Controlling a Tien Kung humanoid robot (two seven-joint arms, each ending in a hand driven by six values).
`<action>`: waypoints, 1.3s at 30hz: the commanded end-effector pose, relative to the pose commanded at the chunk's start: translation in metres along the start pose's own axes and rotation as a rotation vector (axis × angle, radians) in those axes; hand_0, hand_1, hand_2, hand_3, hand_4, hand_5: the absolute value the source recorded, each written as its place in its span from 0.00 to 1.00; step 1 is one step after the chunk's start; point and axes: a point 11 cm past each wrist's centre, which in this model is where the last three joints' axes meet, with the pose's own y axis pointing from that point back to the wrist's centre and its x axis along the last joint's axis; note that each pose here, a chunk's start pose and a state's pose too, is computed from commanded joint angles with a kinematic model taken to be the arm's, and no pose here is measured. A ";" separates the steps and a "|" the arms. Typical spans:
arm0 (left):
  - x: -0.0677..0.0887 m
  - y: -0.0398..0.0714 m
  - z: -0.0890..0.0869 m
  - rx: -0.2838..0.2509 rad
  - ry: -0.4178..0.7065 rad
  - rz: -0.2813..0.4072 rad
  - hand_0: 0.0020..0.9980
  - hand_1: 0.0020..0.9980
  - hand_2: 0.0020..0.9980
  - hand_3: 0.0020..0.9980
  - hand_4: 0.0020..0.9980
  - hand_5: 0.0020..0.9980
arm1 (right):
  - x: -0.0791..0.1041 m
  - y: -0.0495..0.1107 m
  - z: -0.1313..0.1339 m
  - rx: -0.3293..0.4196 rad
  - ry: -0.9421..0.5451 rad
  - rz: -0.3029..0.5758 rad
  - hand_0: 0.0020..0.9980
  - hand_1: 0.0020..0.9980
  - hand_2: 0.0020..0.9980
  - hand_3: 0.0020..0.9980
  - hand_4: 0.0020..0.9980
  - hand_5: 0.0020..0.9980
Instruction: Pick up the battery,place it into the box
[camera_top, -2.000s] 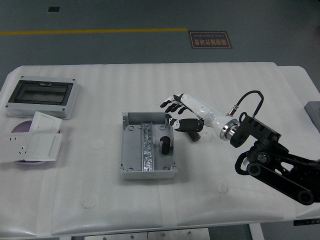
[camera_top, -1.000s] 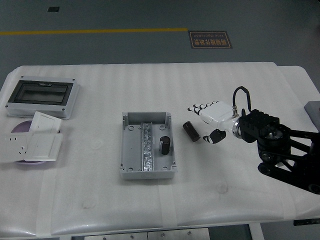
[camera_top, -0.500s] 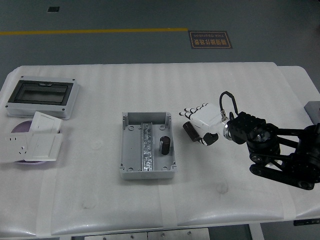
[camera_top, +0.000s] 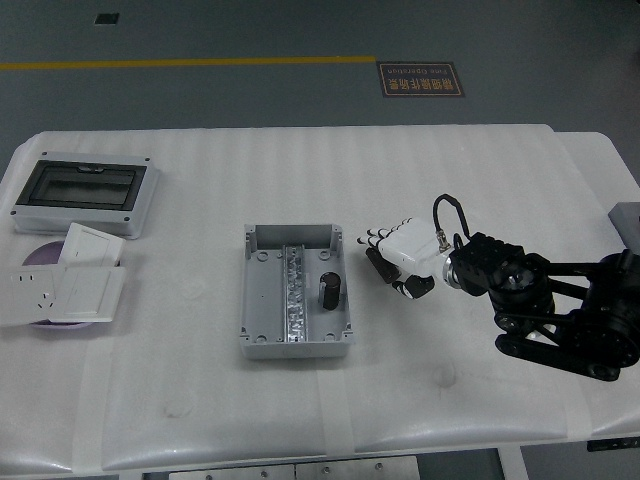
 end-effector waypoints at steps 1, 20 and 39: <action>0.000 0.000 0.000 0.000 0.000 0.000 0.65 0.59 0.54 0.58 0.37 0.02 | 0.000 0.000 0.000 0.000 -0.001 0.003 0.73 0.75 0.90 1.00 0.53 0.12; 0.000 0.001 0.004 -0.016 -0.002 0.007 0.65 0.59 0.54 0.58 0.37 0.02 | -0.008 -0.001 0.004 -0.004 -0.022 0.012 0.67 0.66 0.64 0.69 0.29 0.07; -0.002 0.000 0.005 -0.025 -0.005 0.009 0.65 0.59 0.54 0.59 0.38 0.03 | 0.057 0.023 0.025 -0.027 -0.301 0.257 0.65 0.64 0.61 0.68 0.27 0.05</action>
